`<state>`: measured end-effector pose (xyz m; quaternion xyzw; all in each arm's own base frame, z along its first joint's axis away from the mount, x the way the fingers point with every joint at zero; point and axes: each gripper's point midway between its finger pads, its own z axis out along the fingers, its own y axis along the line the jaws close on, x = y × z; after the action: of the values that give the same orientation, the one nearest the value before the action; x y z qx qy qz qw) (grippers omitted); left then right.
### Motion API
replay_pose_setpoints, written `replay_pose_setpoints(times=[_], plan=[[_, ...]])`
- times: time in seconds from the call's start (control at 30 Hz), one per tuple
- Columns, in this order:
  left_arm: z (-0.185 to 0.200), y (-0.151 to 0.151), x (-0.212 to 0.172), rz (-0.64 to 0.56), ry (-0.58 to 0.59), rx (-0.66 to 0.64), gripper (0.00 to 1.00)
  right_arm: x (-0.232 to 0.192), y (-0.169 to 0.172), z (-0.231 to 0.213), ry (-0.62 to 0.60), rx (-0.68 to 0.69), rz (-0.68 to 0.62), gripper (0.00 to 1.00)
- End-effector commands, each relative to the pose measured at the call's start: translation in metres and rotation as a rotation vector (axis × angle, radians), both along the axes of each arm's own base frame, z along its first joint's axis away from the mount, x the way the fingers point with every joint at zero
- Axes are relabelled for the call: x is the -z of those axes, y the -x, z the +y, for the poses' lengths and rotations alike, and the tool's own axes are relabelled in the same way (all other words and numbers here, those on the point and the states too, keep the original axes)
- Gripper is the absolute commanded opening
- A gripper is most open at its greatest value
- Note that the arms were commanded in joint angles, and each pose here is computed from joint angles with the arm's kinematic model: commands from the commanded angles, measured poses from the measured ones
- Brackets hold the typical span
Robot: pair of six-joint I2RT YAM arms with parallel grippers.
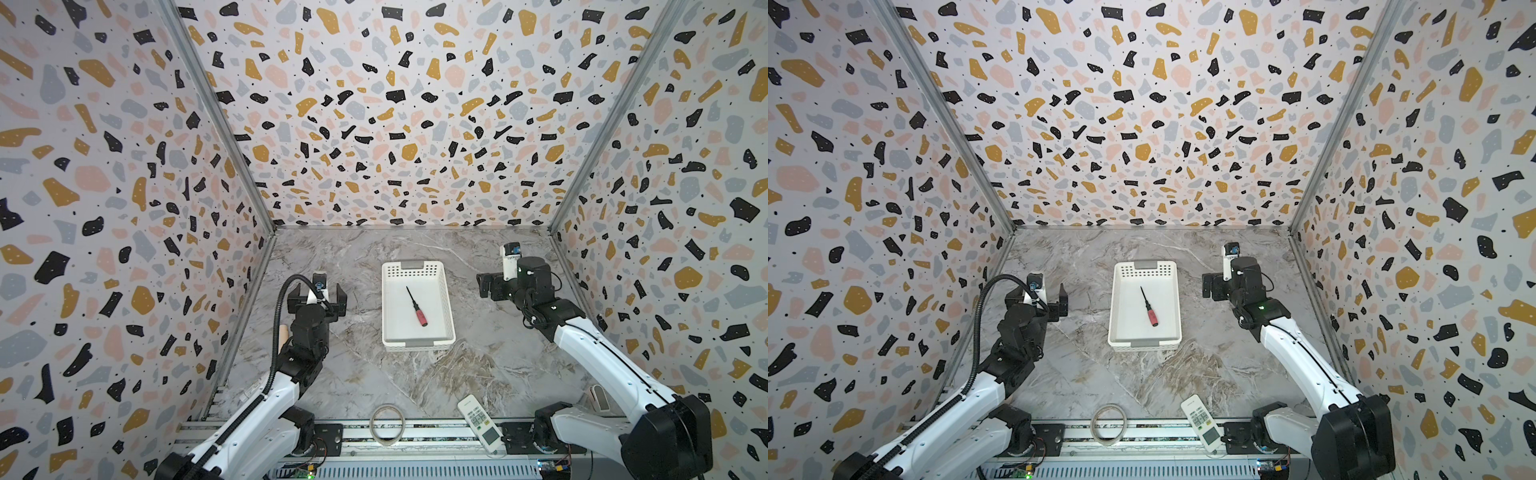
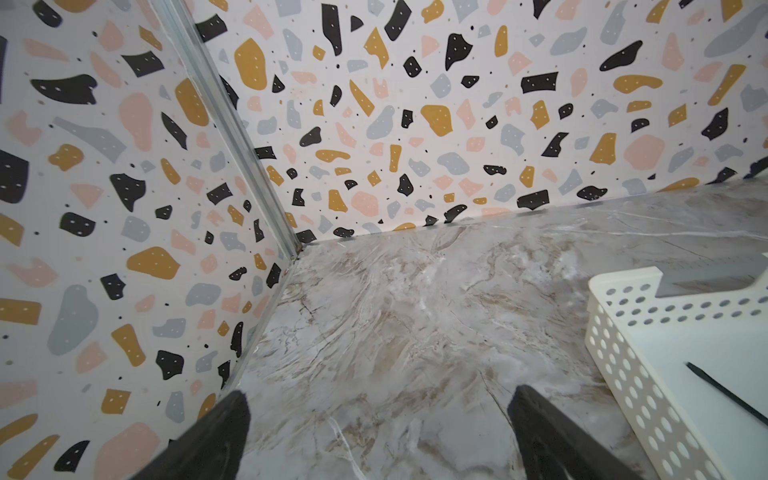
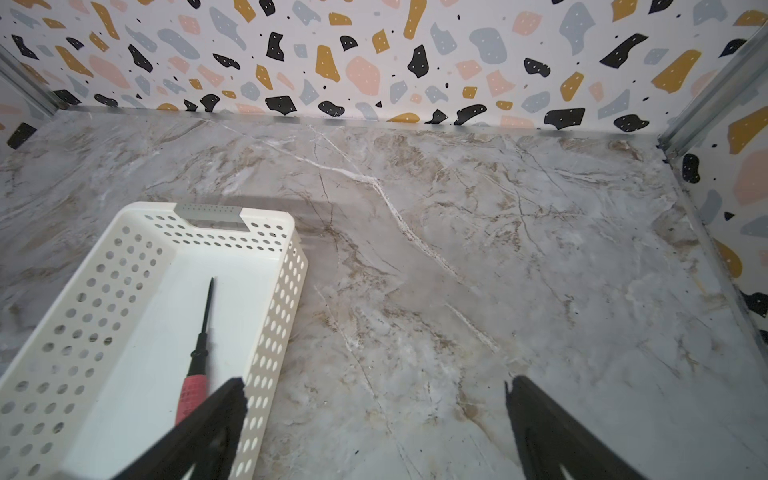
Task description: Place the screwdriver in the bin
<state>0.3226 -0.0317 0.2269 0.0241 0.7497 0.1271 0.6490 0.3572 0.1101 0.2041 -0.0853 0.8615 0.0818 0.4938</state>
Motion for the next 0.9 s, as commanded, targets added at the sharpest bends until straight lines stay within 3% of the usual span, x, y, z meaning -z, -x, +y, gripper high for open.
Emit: replay_pose_setpoints(times=[0.0,0.1,0.3,0.5,0.7,0.87], plan=[[0.007,-0.001,-0.016,-0.076,-0.012,-0.042,0.99,-0.018,-0.006,-0.007,0.024,-0.016,-0.198,0.99],[0.009,0.001,-0.008,-0.094,0.013,-0.056,1.00,-0.014,-0.007,-0.023,0.028,0.024,-0.282,0.99],[0.018,0.004,0.026,-0.124,0.081,-0.087,1.00,0.009,-0.005,-0.055,0.021,0.146,-0.289,0.99],[0.027,0.005,0.055,-0.110,0.082,-0.122,0.99,0.021,0.016,-0.067,0.051,0.153,-0.430,0.99],[0.025,-0.007,0.069,-0.074,0.047,-0.092,1.00,0.038,0.023,-0.089,0.085,0.234,-0.371,0.99],[0.041,-0.011,0.077,-0.090,0.100,-0.100,1.00,0.032,0.026,-0.094,0.072,0.228,-0.466,0.99]])
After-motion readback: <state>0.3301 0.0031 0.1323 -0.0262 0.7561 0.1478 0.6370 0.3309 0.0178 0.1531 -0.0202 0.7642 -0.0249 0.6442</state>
